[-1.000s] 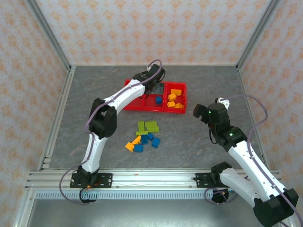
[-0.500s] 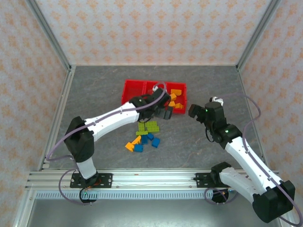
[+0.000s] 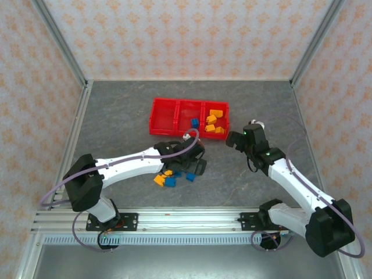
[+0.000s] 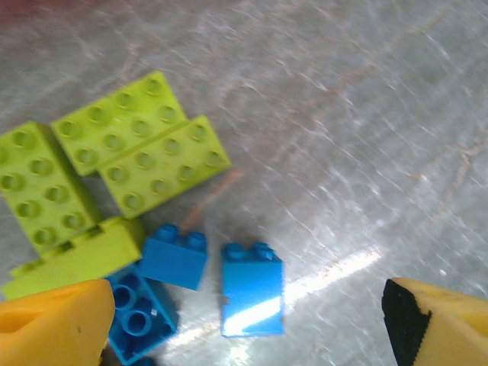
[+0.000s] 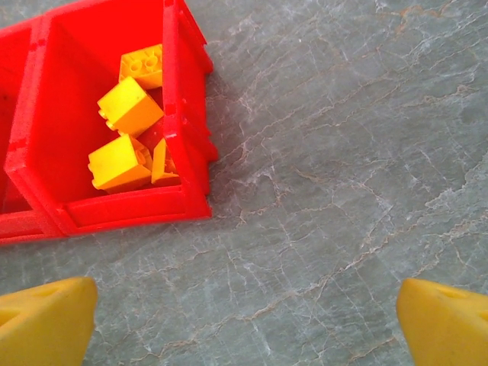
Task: Sort the legos into containers by color
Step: Pick up the lego from the middle-left of the table.
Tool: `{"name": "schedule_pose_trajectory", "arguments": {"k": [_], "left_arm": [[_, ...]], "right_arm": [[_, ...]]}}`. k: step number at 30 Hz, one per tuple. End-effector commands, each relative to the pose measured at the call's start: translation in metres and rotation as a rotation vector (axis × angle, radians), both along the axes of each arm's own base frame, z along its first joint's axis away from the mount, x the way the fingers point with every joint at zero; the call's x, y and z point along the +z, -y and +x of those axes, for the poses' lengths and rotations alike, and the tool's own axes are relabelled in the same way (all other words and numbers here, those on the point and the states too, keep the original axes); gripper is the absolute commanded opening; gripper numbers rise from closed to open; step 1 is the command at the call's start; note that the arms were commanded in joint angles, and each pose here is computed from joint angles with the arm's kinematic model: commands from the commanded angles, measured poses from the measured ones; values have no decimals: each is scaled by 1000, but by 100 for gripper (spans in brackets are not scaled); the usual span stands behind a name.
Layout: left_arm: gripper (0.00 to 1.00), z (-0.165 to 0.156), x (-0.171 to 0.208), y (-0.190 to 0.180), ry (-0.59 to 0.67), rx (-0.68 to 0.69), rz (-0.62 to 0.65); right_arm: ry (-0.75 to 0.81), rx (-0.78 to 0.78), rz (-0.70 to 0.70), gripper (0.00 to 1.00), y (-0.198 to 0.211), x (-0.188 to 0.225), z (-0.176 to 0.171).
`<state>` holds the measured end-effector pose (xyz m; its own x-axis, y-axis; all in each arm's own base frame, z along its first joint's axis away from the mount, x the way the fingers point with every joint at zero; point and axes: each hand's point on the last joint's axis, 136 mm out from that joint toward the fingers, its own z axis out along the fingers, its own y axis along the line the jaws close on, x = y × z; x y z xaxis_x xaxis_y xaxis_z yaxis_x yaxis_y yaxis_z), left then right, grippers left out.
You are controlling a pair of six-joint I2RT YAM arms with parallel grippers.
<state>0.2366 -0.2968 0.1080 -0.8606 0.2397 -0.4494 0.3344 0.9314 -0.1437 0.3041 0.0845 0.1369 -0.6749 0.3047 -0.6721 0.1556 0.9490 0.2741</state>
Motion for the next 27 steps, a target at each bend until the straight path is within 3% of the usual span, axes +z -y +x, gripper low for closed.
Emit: {"name": "schedule_pose_trajectory", "arguments": {"k": [1,9,14,19,27], "left_arm": [[94,-11,-8,4,-30,-25,8],[95,-16,-26,6,-62,-47,70],[94,-20,-39,12,-88,-57,47],[81,-22,-54,11,-121,-62,81],[72,-31,-67,8,-159,-51,64]], "right_arm": [[51,8,9,100,-5,16,15],[23,-3,2,100,-4,11,14],[50,-9,1,100,-1,13,12],[34,-11,-15,100,1,18,10],[58,-13,-5,100,1,24,10]]}}
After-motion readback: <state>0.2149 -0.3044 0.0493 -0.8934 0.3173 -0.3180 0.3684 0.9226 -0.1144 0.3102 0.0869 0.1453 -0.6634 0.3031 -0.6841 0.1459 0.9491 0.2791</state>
